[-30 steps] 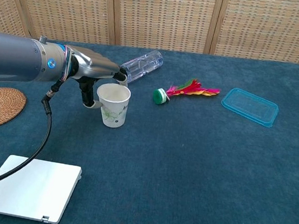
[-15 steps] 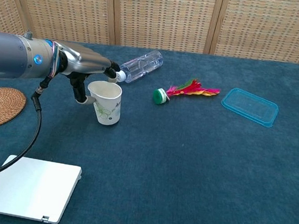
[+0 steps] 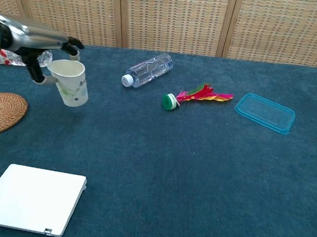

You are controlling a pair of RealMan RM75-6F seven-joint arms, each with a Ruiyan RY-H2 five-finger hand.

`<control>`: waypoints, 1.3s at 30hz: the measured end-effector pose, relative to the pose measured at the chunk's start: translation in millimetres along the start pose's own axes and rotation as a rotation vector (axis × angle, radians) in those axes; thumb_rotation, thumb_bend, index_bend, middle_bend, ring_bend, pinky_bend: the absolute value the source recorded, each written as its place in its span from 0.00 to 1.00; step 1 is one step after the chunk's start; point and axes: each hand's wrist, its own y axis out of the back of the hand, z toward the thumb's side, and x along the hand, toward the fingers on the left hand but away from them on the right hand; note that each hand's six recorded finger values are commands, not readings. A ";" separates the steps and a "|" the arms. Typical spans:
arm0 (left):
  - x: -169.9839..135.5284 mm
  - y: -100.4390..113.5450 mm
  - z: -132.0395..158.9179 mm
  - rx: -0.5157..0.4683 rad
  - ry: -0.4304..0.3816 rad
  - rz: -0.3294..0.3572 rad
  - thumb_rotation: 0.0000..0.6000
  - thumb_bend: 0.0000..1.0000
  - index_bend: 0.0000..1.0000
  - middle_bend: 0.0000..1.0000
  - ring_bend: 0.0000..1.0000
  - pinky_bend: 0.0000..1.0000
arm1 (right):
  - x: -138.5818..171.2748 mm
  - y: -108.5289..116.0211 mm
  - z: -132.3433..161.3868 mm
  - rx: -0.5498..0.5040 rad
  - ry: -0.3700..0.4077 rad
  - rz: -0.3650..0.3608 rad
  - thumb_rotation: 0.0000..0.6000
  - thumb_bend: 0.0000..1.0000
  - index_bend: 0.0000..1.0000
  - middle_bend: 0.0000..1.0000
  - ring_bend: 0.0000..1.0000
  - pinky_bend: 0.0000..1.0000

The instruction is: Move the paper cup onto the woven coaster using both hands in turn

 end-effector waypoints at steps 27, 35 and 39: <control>-77.5 -89.4 -161.2 -0.097 0.252 -0.081 1.00 0.43 0.31 0.00 0.00 0.00 | 5.0 -5.2 21.2 0.024 0.057 0.016 1.00 0.08 0.00 0.00 0.00 0.00; -63.6 -96.6 -163.7 -0.134 0.271 -0.088 1.00 0.42 0.31 0.00 0.00 0.00 | 5.9 -3.2 20.3 0.018 0.056 0.012 1.00 0.08 0.00 0.00 0.00 0.00; -57.9 -97.1 -158.1 -0.136 0.262 -0.092 1.00 0.42 0.30 0.00 0.00 0.00 | 5.9 -2.5 20.2 0.016 0.055 0.010 1.00 0.08 0.00 0.00 0.00 0.00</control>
